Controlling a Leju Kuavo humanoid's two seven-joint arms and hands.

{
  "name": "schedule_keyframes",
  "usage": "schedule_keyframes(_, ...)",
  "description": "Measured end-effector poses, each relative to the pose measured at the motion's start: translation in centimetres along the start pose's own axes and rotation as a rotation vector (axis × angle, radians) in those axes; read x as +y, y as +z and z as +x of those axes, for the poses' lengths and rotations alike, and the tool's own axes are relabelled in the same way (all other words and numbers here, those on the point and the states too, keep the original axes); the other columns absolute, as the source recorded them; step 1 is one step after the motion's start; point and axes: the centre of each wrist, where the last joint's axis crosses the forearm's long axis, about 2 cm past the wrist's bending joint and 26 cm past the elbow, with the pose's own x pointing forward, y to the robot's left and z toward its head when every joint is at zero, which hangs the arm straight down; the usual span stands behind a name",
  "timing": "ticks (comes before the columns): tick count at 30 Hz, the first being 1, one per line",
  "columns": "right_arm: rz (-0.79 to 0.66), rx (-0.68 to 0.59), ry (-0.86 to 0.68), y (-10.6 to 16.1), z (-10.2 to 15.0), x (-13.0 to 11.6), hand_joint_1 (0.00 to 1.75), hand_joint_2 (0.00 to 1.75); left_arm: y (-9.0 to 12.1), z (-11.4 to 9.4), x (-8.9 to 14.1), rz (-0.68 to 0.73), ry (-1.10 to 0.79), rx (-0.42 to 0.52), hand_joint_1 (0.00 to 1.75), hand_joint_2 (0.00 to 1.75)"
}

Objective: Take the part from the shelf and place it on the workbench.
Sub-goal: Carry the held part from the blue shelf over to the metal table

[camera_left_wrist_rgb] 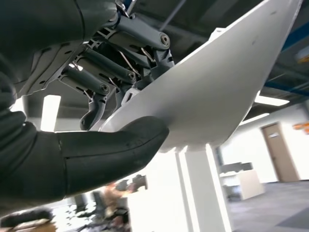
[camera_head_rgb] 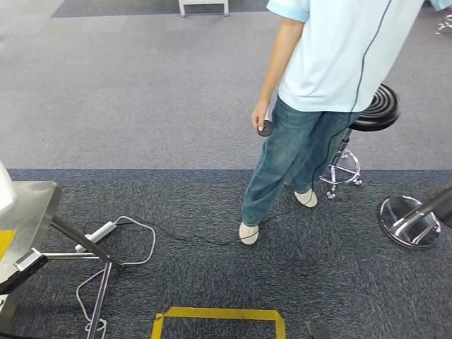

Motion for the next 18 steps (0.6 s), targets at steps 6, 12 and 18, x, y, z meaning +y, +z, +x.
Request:
schedule_keyframes(6,0.001,0.001,-0.001,0.0,0.0,0.1,0.0,0.0,0.3,-0.4,-0.1,-0.009,-0.002,0.012,1.45,1.75)
schedule_keyframes(12,0.0,-0.003,-0.002,-0.1,0.2,0.0,0.0,0.0,0.7,-1.0,0.0,-0.015,-0.013,0.02,1.45,1.75)
schedule_keyframes(18,0.0,0.002,-0.004,0.0,-0.1,0.1,0.0,0.0,0.8,-0.9,0.0,-0.023,-0.013,0.017,1.45,1.75)
